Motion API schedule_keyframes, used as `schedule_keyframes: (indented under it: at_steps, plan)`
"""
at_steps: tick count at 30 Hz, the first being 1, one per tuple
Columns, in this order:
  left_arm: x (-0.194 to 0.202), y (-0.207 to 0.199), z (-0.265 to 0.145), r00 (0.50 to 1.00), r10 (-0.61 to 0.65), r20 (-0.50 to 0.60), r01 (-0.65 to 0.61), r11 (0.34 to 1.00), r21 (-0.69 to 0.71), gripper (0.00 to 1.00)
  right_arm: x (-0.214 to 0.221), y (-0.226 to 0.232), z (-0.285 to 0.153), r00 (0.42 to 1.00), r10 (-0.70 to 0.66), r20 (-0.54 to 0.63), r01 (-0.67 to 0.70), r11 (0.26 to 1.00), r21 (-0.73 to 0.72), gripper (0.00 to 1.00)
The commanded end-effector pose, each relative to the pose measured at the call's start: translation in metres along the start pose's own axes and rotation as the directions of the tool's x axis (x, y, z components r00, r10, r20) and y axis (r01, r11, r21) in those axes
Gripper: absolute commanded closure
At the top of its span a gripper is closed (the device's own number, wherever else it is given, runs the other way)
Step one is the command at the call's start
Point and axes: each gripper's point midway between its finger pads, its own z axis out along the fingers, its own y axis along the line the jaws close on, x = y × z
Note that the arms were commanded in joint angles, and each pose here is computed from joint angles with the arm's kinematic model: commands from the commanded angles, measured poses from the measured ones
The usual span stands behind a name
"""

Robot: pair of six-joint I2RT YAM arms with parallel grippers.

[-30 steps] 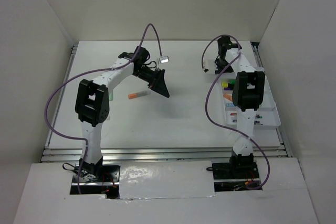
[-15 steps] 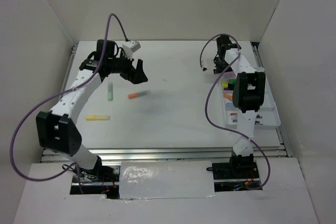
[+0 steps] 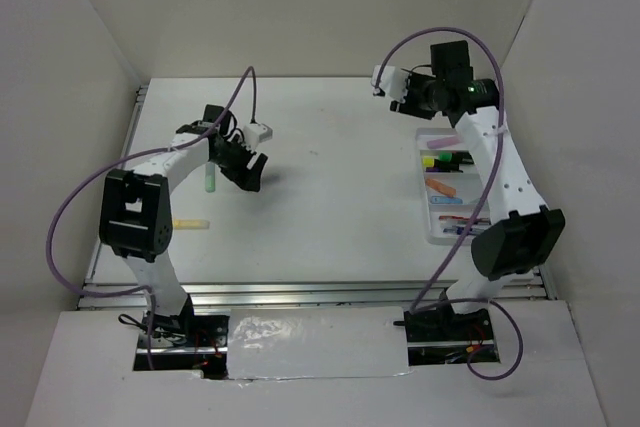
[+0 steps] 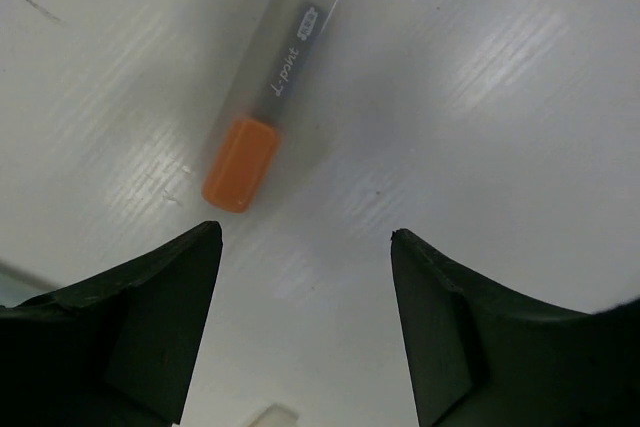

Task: Sort the stationery into containers
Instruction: Grab a piece of stationery with the left arm

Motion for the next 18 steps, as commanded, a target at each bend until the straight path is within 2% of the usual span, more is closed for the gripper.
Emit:
schedule_keyframes:
  at_steps: [1,6,7,12,18]
  plan:
    - [-0.024,0.022,0.001,0.991,0.131,0.031,-0.129,0.991,-0.044,0.21,-0.044,0.055,-0.015,0.962,0.221,0.161,-0.197,0.969,-0.151,0.51]
    - [-0.026,0.046,0.019,0.986,0.162,0.025,-0.162,0.987,-0.021,0.25,-0.067,0.09,-0.04,0.931,0.275,0.239,-0.231,0.953,-0.194,0.51]
    - [-0.016,0.042,0.029,0.985,0.172,0.002,-0.172,0.985,0.034,0.27,-0.066,0.1,-0.038,0.932,0.277,0.236,-0.229,0.95,-0.211,0.51]
    - [-0.017,0.041,0.037,0.976,0.217,0.017,-0.217,0.968,0.127,0.38,-0.068,0.112,-0.047,0.933,0.26,0.249,-0.21,0.954,-0.212,0.51]
    - [-0.004,0.031,0.042,0.973,0.228,0.016,-0.227,0.951,0.209,0.39,-0.066,0.118,-0.045,0.937,0.259,0.234,-0.207,0.952,-0.225,0.51]
